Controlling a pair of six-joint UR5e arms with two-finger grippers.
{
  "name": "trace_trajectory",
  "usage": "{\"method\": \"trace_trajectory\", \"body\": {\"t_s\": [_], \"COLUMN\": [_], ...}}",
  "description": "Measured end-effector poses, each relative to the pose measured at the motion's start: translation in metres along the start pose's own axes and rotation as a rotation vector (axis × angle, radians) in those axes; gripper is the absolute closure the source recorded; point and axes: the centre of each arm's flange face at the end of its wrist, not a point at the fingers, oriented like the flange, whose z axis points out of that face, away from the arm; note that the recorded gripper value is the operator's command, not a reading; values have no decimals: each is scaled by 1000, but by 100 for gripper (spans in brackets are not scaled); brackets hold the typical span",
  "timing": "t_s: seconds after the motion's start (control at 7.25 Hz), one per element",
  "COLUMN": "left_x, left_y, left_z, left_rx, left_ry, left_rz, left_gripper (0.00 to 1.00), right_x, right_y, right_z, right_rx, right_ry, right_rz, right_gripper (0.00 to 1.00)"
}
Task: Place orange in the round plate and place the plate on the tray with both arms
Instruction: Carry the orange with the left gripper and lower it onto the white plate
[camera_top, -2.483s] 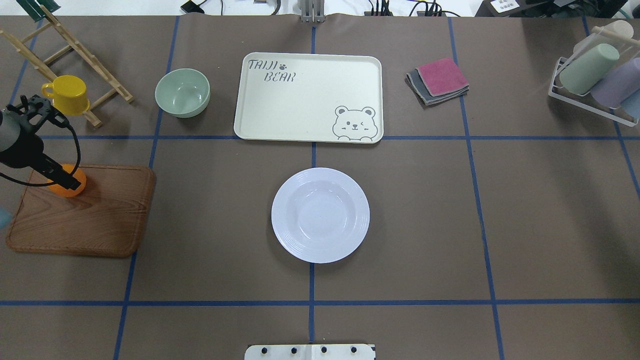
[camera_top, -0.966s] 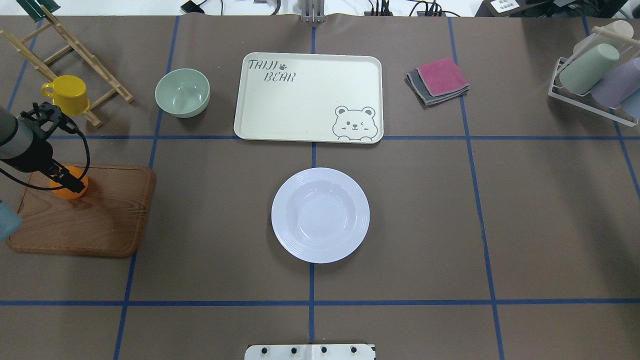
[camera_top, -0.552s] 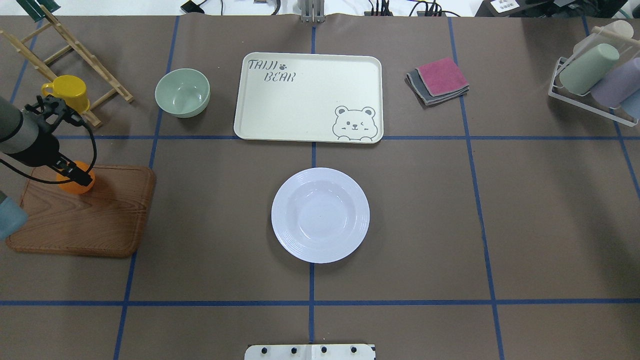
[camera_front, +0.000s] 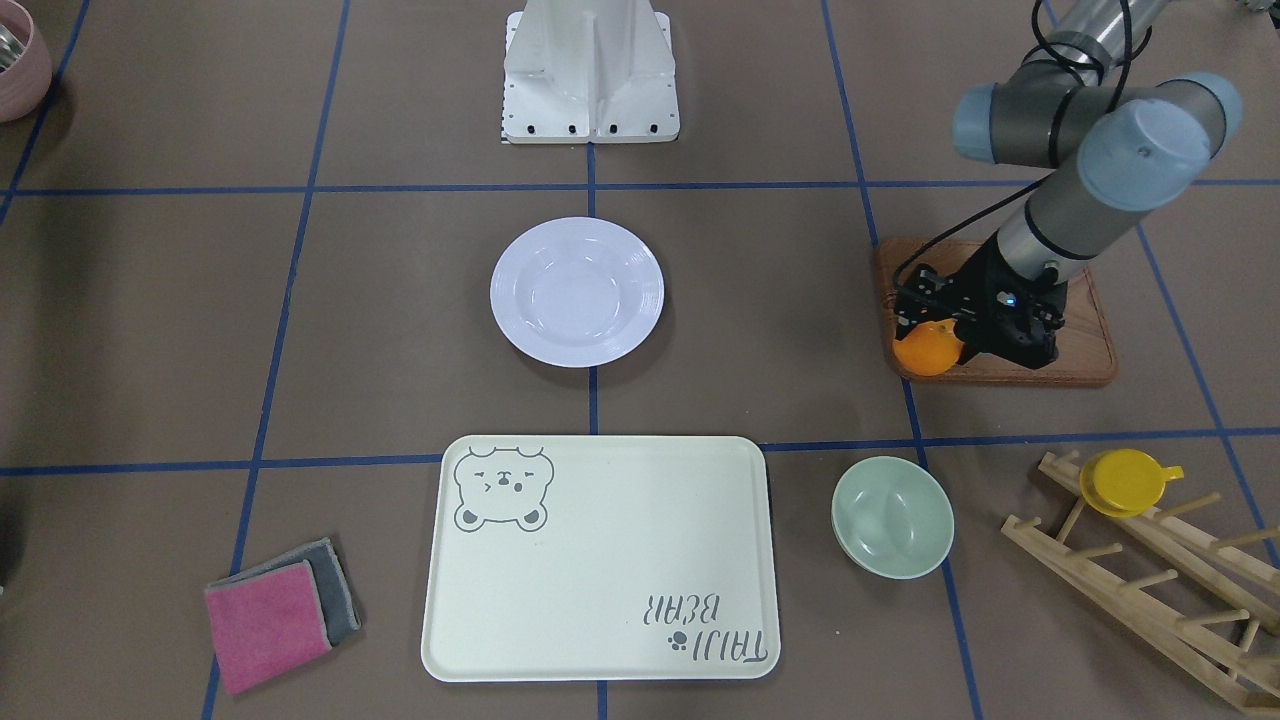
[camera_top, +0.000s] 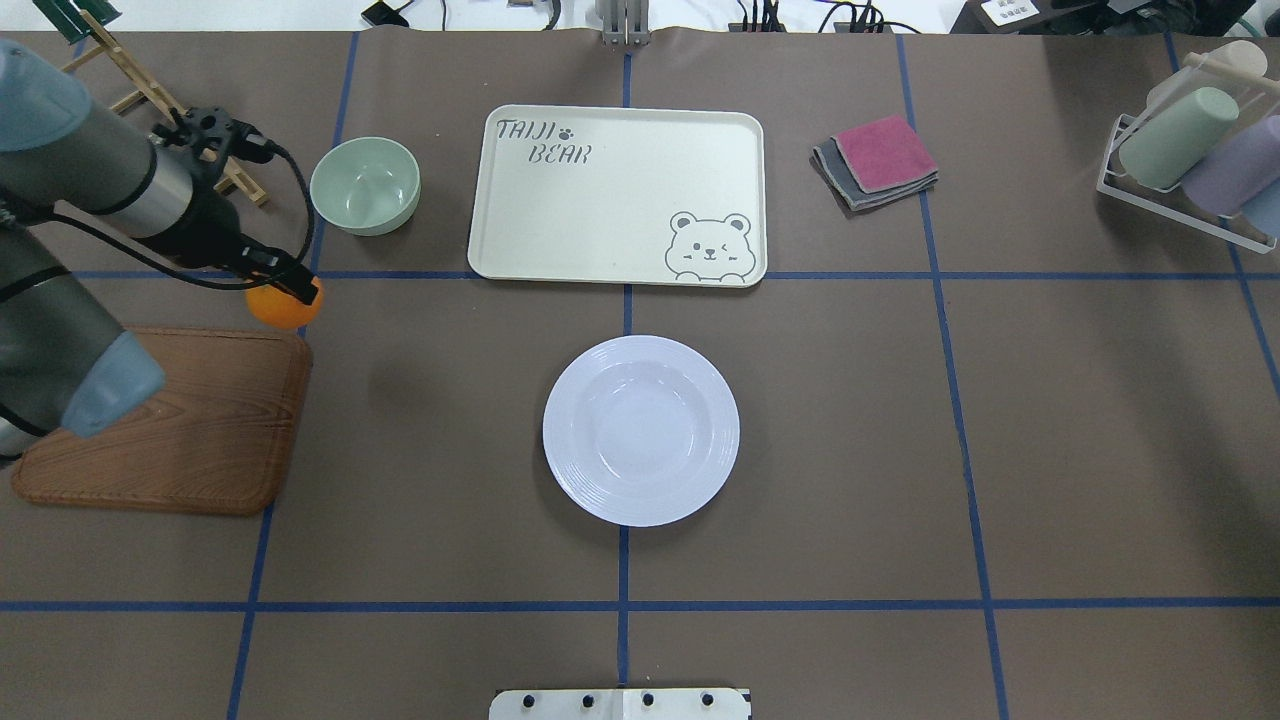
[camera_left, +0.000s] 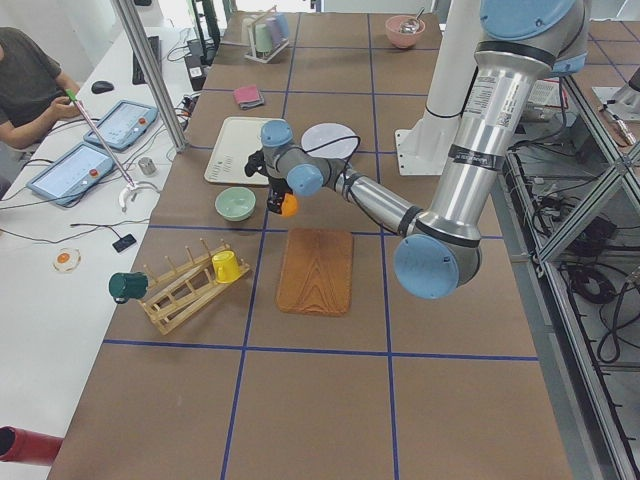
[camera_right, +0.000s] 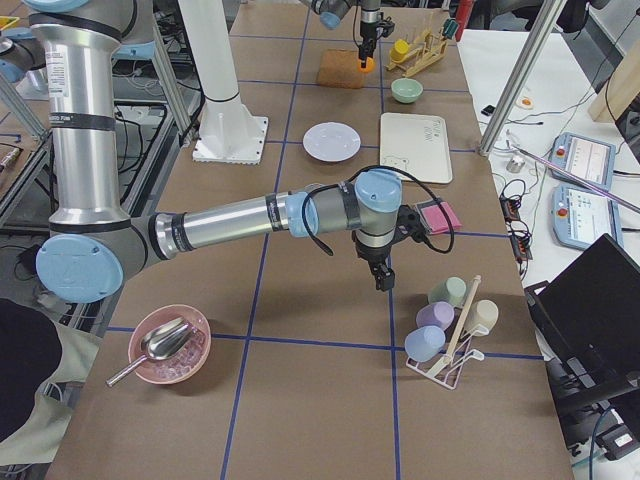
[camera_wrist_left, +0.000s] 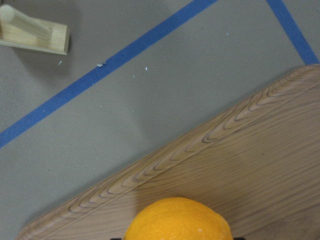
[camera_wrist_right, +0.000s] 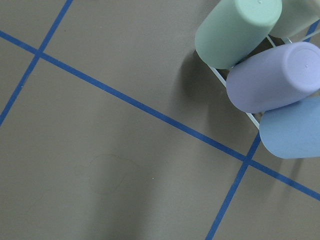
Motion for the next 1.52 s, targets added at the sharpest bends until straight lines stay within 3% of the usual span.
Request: {"method": "trace_trajectory", "body": {"t_s": [0.28, 0.69, 1.1, 1.38, 1.52], "left_x": [114, 258, 345, 359, 361], "left_y": [-24, -37, -39, -27, -22], "left_z": [7, 28, 80, 107, 114], "left_rx": [-13, -12, -12, -20, -27], "left_ry": [54, 17, -46, -85, -92], "left_rz": [-97, -136, -179, -171, -168], "left_gripper": [90, 90, 86, 72, 60], "right_x": [-1, -3, -5, -5, -5], "right_y": [0, -1, 1, 1, 2], "right_z": [-1, 1, 7, 8, 8], "right_rx": [2, 21, 36, 36, 35], "right_ry": [1, 4, 5, 4, 5], "right_rz": [-2, -32, -62, -64, -63], "right_gripper": [0, 0, 0, 0, 0]}}
